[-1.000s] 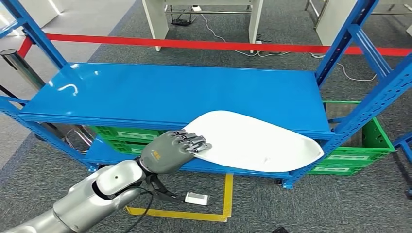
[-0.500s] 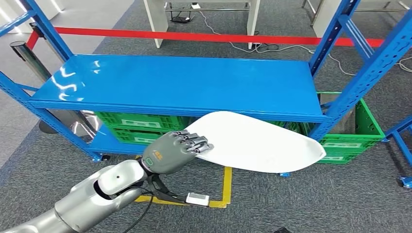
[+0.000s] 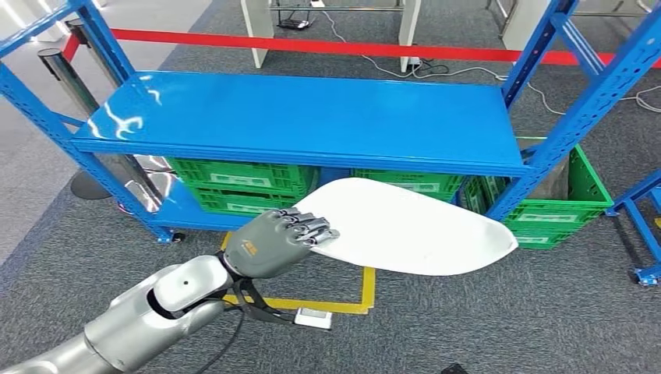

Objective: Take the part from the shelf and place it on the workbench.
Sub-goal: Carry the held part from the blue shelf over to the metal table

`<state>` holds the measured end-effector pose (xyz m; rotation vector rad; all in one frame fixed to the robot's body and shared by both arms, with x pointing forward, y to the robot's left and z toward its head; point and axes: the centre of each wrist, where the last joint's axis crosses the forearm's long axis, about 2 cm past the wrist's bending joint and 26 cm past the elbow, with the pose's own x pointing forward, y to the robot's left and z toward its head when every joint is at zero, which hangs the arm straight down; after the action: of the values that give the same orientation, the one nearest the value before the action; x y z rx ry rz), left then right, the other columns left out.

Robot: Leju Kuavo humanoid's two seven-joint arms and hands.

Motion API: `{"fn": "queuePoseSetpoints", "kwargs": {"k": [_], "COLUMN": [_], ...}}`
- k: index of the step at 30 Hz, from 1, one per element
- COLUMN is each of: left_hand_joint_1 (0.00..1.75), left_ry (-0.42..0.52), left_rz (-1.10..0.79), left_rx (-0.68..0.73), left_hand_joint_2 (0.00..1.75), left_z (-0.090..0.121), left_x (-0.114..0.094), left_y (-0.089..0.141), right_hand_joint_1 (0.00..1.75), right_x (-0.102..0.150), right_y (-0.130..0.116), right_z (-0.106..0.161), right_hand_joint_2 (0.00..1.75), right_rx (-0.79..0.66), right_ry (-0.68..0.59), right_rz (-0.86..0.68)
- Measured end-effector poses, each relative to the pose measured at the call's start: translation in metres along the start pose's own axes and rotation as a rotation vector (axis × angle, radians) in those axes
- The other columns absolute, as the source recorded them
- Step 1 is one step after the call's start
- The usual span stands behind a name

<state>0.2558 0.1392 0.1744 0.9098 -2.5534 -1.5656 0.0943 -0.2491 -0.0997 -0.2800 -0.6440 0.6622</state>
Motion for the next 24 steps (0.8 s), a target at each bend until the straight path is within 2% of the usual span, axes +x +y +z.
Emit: {"fn": "queuePoseSetpoints", "kwargs": {"k": [24], "left_hand_joint_1": [1.75], "left_ry": [0.015], "left_rz": [0.014], "left_rx": [-0.018], "left_hand_joint_2": [1.75], "left_z": [0.0048], "left_x": [-0.0053], "left_y": [-0.0001], "right_hand_joint_1": [0.00], "right_x": [0.0028], "right_y": [-0.0018], "right_z": [-0.0017], "right_hand_joint_2": [1.75], "right_rx": [0.008], "right_ry": [-0.004], "right_rz": [0.012]}}
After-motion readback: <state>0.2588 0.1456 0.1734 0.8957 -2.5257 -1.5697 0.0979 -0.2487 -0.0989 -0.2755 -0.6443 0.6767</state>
